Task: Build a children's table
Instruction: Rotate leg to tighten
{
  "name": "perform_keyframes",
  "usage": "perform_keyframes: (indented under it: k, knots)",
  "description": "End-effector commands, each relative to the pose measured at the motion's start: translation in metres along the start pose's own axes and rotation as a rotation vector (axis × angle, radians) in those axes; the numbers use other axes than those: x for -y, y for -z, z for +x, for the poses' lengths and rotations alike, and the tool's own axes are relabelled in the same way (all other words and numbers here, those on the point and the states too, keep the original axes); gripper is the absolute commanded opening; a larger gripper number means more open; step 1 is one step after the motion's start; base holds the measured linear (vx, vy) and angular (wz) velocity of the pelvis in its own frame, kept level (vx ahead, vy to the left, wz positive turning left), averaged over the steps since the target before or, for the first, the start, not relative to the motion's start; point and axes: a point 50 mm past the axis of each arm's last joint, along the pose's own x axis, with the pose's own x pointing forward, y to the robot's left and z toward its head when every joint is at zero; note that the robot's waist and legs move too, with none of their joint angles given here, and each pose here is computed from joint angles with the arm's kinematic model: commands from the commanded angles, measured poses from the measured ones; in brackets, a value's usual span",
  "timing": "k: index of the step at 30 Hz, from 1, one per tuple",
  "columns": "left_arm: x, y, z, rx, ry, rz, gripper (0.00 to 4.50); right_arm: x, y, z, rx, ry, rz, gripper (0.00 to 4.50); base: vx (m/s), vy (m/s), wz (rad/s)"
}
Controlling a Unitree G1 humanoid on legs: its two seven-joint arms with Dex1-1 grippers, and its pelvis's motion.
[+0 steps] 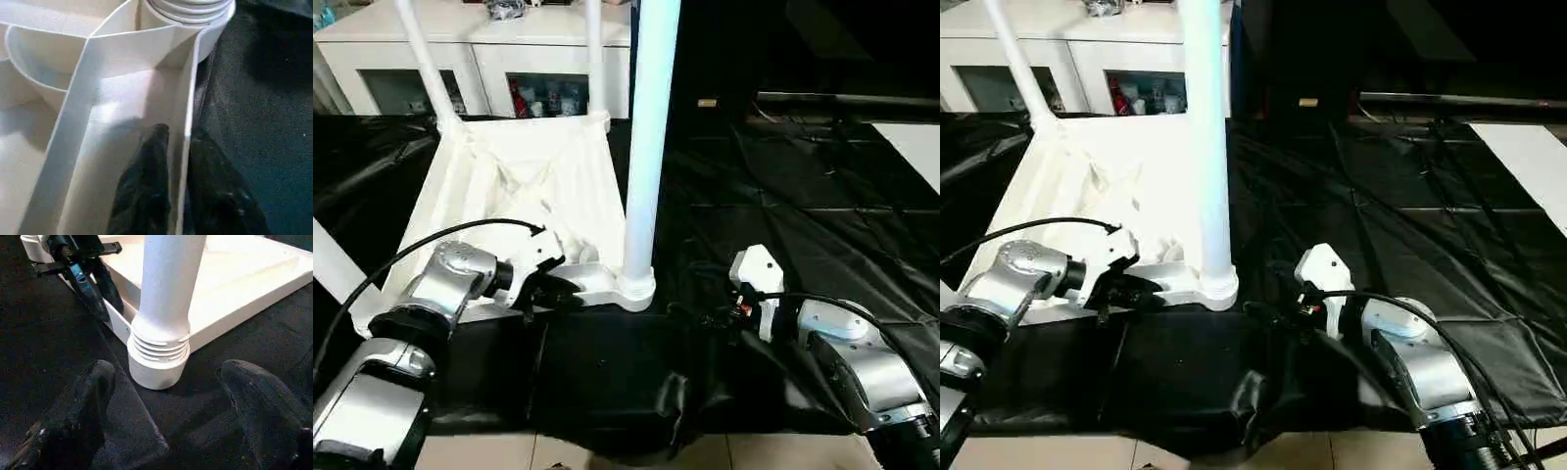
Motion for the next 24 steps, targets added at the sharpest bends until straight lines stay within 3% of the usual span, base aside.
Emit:
perform_keyframes:
  k: [1,5,8,15,24]
  knots:
    - [0.001,0.001,0.000,-0.008,0.021,0.000,0.63,0.002,-0.001,-0.002,-0.004,0.005,-0.017,3.84,0.000,0.000,0.00]
    - [0.007,0.002,0.004,0.010,0.074,-0.005,0.27,0.002,-0.001,-0.003,0.000,-0.001,-0.019,3.84,0.000,0.000,0.00]
    - [0.015,0.001,0.008,0.029,0.124,0.024,0.02,0.002,-0.002,-0.005,0.007,-0.030,-0.010,4.20,0.000,0.000,0.00]
    - [0.040,-0.002,0.016,0.068,0.233,0.090,0.00,-0.004,0.002,-0.009,-0.049,-0.137,-0.031,4.38,0.000,0.000,0.00]
    - [0.056,-0.009,0.016,0.090,0.245,0.137,0.00,-0.004,-0.002,0.009,-0.042,-0.215,-0.067,4.38,0.000,0.000,0.00]
